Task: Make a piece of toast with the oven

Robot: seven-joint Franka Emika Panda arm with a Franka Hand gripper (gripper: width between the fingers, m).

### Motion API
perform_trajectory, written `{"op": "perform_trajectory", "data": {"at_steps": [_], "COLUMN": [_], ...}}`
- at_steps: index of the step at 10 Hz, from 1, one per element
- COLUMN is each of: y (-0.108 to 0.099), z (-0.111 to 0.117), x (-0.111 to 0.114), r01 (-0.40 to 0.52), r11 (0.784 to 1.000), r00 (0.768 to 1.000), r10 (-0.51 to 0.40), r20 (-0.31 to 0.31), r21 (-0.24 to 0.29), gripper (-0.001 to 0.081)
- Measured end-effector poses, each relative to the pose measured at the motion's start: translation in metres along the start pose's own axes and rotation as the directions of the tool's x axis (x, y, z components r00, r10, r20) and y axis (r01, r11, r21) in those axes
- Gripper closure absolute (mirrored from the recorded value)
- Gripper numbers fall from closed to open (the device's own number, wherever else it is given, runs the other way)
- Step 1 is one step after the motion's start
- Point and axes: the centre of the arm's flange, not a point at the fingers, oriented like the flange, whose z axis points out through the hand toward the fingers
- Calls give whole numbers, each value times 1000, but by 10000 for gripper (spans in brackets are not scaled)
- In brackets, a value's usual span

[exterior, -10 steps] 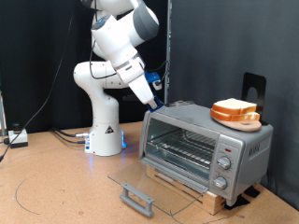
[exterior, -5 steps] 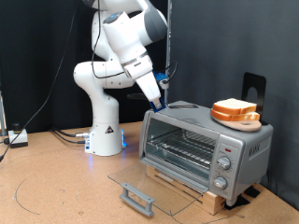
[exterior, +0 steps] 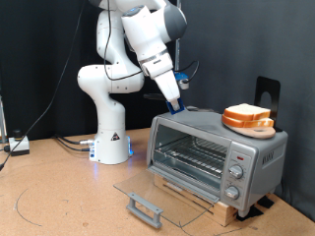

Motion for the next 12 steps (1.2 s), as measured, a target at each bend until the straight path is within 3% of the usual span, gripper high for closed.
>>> {"op": "perform_trajectory", "data": {"at_steps": [6, 12], "y": [-2, -24], "z": [20, 34], "x": [12, 22], "r01": [3, 39], "r11": [1000, 999], "r00": [1000, 999], "r10": [-3, -39], "r20": [7, -1], "r21": [-31, -16], "gripper": [411, 411]}}
